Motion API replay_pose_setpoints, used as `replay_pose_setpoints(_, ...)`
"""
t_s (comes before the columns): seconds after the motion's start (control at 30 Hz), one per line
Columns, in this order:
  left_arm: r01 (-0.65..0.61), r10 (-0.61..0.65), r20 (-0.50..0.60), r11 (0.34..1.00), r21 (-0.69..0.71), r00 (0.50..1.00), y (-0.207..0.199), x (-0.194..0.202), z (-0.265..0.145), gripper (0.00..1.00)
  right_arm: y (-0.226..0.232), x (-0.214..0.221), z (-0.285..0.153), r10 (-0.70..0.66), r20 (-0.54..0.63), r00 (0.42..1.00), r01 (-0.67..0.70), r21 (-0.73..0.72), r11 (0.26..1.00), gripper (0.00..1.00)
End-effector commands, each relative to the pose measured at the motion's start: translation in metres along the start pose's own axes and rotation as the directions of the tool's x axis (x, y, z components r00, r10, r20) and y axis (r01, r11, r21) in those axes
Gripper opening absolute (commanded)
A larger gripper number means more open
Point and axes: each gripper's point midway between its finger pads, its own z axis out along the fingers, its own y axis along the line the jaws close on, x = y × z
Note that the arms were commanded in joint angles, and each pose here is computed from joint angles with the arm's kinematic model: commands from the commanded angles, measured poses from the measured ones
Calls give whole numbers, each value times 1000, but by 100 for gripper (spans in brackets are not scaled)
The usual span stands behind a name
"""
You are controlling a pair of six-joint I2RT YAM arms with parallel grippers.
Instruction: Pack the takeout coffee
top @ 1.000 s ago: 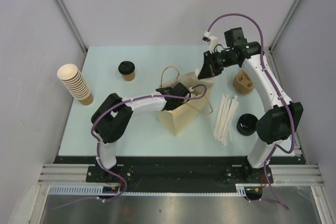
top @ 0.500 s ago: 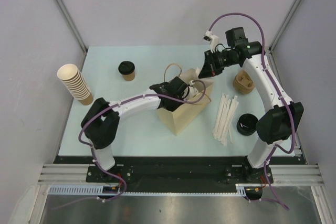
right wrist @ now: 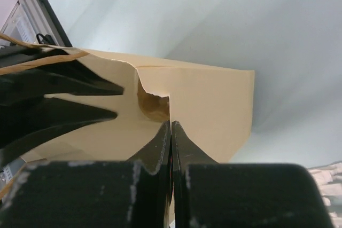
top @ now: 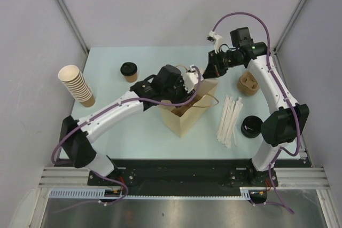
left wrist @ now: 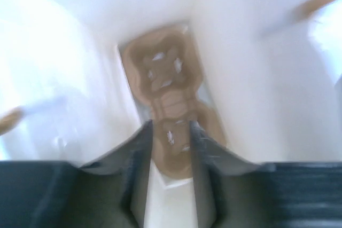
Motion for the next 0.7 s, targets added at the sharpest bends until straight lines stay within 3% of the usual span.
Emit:
replay_pose_setpoints(0.0,-98,76,333,994,49,940,-8,-98,-70,47,12,-16,-7,-129,63,990,133,-63,989,0)
replay_pose_setpoints(0.13,-59,0,473,992,109,881,1,-141,-119,74,21,-15,-9,-185,75,980,193,-116,974,0)
replay_pose_setpoints(0.3,-18,-53,632,994,106,773,12,-187,-185,84,29,-15,-16,-266,104,958,280,-163,946,0)
replay_pose_setpoints(0.4,90,-128,674,992,91,728,37,-192,-205,89,40,-16,-22,-310,127,942,329,-183,926,0)
replay_pose_setpoints(0.5,230,-201,662,972,44,722,75,-179,-207,91,50,-14,-28,-361,130,924,381,-205,902,0)
replay_pose_setpoints(0.67,461,-354,501,881,-105,790,164,-100,-169,94,73,-3,-28,-467,92,879,475,-226,850,0)
